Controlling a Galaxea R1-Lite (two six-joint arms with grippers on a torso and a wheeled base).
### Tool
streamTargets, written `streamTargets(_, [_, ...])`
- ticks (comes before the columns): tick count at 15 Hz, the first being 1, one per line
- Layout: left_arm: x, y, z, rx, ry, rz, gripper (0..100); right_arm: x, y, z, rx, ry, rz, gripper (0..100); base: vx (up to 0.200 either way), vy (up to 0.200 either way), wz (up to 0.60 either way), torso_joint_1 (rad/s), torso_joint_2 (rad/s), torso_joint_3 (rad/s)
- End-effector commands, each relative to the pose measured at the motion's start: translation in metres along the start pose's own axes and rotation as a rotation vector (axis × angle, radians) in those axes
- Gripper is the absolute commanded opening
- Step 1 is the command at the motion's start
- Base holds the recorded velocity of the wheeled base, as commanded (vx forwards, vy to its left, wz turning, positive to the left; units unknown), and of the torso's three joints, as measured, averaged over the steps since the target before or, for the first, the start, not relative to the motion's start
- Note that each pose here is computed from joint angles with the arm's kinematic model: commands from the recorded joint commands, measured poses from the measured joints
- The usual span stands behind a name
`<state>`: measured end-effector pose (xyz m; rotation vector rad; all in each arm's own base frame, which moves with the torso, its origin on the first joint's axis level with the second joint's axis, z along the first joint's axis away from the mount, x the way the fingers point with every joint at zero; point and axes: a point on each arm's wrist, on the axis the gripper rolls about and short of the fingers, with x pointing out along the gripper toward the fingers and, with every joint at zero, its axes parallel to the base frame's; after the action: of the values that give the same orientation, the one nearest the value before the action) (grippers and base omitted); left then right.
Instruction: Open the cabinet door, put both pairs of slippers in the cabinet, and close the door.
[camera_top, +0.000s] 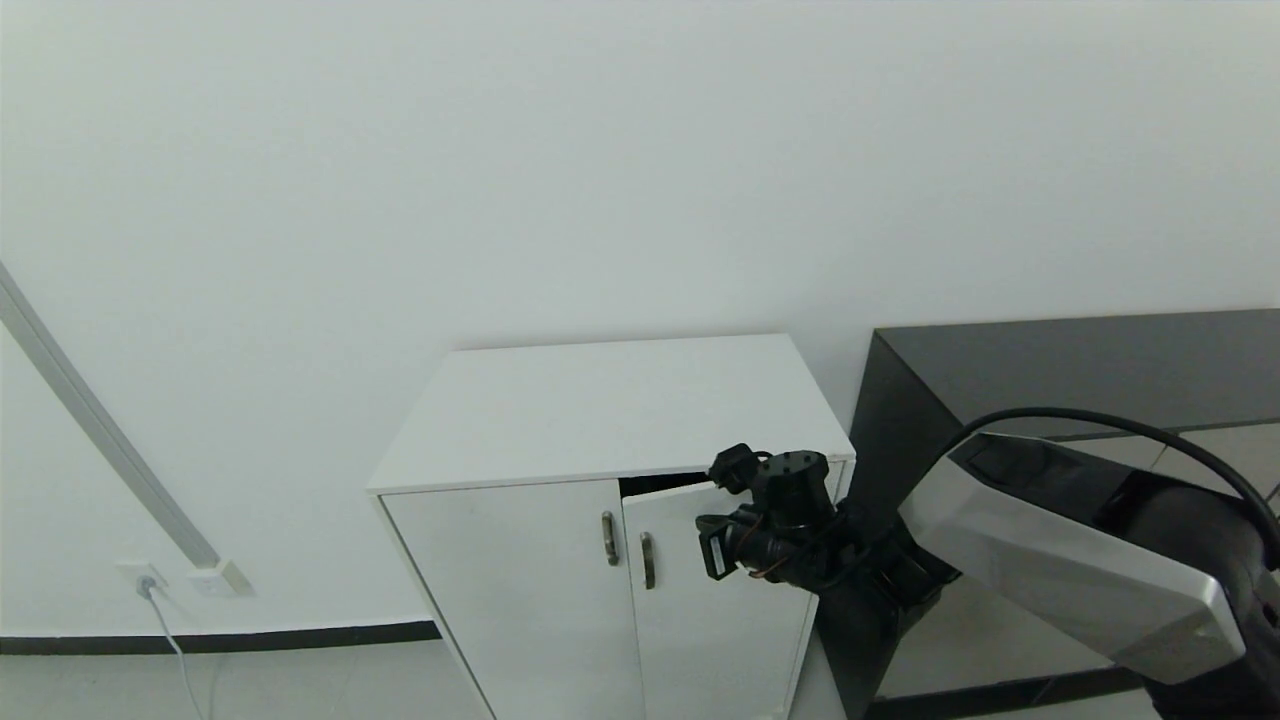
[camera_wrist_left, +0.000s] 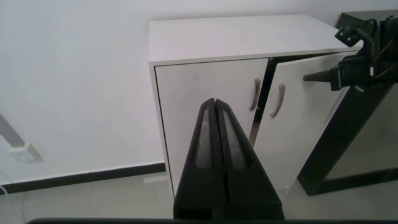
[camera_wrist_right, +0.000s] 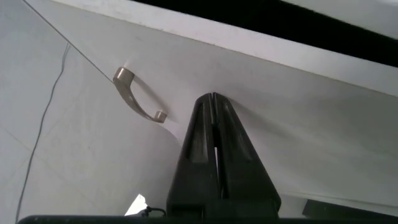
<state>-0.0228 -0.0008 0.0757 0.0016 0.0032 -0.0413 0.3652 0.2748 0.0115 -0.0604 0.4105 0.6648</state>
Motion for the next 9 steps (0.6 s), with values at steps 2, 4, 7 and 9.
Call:
streamTargets(2, [0.0,0.0,0.0,0.0,0.0,0.0,0,0.003,-0.001,0.007,0.001,-0.013,-0.002,0,0.0,0.0,0.0,0.0,0.0,0.0])
streamTargets(4, [0.0,0.0,0.0,0.0,0.0,0.0,0,0.003,-0.002,0.007,0.001,-0.01,-0.003,0,0.0,0.0,0.0,0.0,0.0,0.0])
streamTargets(7, [0.0,0.0,0.0,0.0,0.001,0.0,0,0.004,-0.01,0.008,0.008,-0.015,-0.02,0,0.0,0.0,0.0,0.0,0.0,0.0])
streamTargets(9, [0.0,0.0,0.0,0.0,0.001,0.001,0,0.005,-0.013,0.01,0.01,-0.021,-0.025,0,0.0,0.0,0.0,0.0,0.0,0.0])
